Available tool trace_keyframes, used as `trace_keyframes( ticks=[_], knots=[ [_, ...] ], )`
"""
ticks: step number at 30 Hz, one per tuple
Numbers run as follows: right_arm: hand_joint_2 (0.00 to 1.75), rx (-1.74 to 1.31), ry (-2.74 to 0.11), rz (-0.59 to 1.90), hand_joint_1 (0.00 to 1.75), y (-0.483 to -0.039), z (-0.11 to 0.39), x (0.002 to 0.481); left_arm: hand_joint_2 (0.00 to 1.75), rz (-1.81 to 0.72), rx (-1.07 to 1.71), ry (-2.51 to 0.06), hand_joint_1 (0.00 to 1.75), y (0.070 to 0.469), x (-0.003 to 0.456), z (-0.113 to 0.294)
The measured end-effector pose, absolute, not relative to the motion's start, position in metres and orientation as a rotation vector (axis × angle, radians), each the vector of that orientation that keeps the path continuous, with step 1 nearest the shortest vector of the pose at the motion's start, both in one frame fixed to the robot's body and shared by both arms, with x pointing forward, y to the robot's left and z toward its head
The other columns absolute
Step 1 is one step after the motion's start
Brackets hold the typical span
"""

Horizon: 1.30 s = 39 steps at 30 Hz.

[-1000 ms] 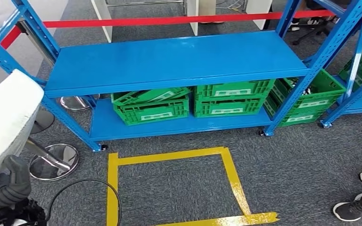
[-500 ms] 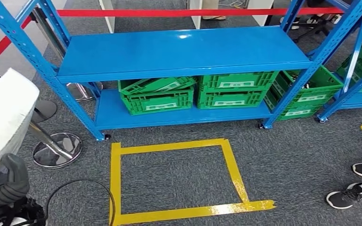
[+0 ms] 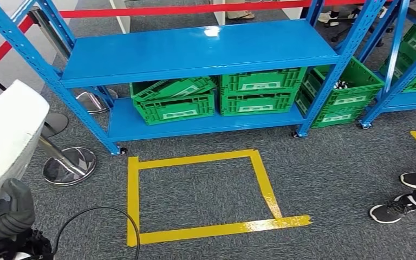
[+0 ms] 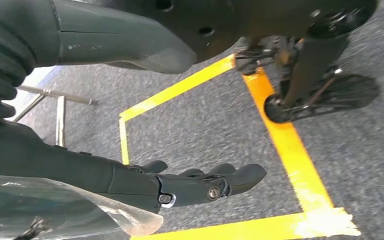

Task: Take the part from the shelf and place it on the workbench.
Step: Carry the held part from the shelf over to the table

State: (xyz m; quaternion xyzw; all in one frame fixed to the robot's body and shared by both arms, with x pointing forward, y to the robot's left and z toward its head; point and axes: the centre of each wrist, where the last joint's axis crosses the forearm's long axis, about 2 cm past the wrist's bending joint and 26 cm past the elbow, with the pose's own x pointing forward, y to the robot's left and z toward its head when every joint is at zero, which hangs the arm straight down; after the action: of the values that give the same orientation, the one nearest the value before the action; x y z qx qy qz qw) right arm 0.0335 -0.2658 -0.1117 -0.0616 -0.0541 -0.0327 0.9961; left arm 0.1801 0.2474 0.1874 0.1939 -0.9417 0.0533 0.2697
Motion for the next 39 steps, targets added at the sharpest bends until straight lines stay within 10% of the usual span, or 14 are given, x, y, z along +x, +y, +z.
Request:
trace_keyframes(
  ticks=[39],
  knots=[
    [1.75, -0.121, -0.107, -0.065, 0.00, -0.2642, -0.1117, 0.0326, 1.75, 0.148, 0.522, -2.545, 1.75, 0.2472, 0.1803, 0.1891]
  ],
)
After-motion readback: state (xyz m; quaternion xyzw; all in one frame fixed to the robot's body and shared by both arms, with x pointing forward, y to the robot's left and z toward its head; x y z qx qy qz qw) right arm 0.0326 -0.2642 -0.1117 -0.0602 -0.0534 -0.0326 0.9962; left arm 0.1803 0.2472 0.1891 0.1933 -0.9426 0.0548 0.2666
